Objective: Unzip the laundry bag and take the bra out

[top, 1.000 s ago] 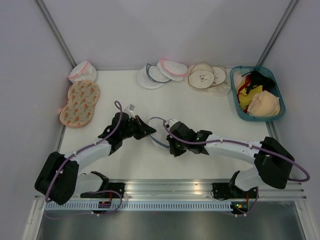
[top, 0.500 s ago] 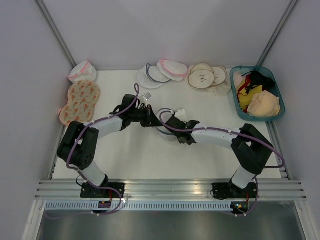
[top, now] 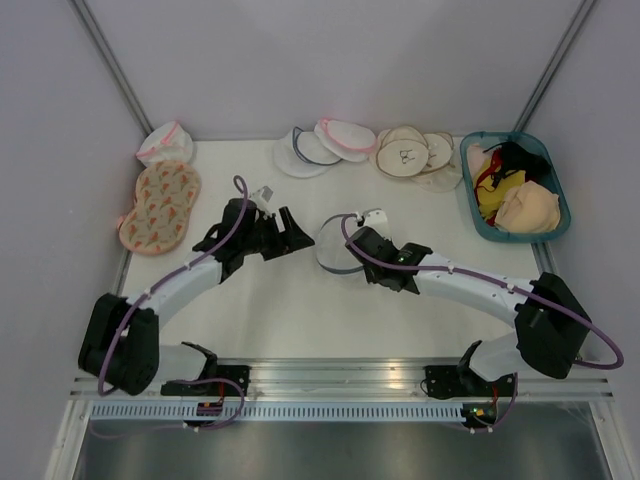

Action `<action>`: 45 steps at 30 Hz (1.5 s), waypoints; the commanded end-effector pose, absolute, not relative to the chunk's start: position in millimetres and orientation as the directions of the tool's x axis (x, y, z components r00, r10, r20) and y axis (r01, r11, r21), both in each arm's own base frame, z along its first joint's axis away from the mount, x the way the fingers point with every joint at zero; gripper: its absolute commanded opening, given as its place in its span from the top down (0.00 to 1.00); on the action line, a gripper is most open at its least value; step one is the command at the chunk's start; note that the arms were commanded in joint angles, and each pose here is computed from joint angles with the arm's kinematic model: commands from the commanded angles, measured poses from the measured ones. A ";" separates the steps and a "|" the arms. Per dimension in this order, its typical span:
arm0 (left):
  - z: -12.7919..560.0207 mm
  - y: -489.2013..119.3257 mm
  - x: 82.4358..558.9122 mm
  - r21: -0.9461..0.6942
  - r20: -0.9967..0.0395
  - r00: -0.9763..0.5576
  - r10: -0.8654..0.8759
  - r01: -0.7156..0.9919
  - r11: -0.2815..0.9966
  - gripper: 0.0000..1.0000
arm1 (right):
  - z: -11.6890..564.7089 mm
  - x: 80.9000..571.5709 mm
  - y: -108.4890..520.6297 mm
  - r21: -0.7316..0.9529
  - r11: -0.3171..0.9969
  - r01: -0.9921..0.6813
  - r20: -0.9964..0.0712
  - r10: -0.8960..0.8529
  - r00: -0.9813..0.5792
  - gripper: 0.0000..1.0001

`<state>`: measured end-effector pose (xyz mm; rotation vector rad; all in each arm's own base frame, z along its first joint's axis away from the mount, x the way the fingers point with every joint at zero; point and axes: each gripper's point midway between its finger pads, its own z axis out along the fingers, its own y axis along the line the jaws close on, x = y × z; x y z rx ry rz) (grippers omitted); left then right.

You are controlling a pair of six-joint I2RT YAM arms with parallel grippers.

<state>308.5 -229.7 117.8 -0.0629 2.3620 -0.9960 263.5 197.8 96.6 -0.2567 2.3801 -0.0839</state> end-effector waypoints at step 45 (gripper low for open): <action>101.6 -216.4 302.5 -0.815 -0.310 -0.830 -0.464 -0.019 0.579 0.98 | 27.4 174.1 258.5 -0.007 0.849 -0.528 -0.389 -0.489 -0.781 0.99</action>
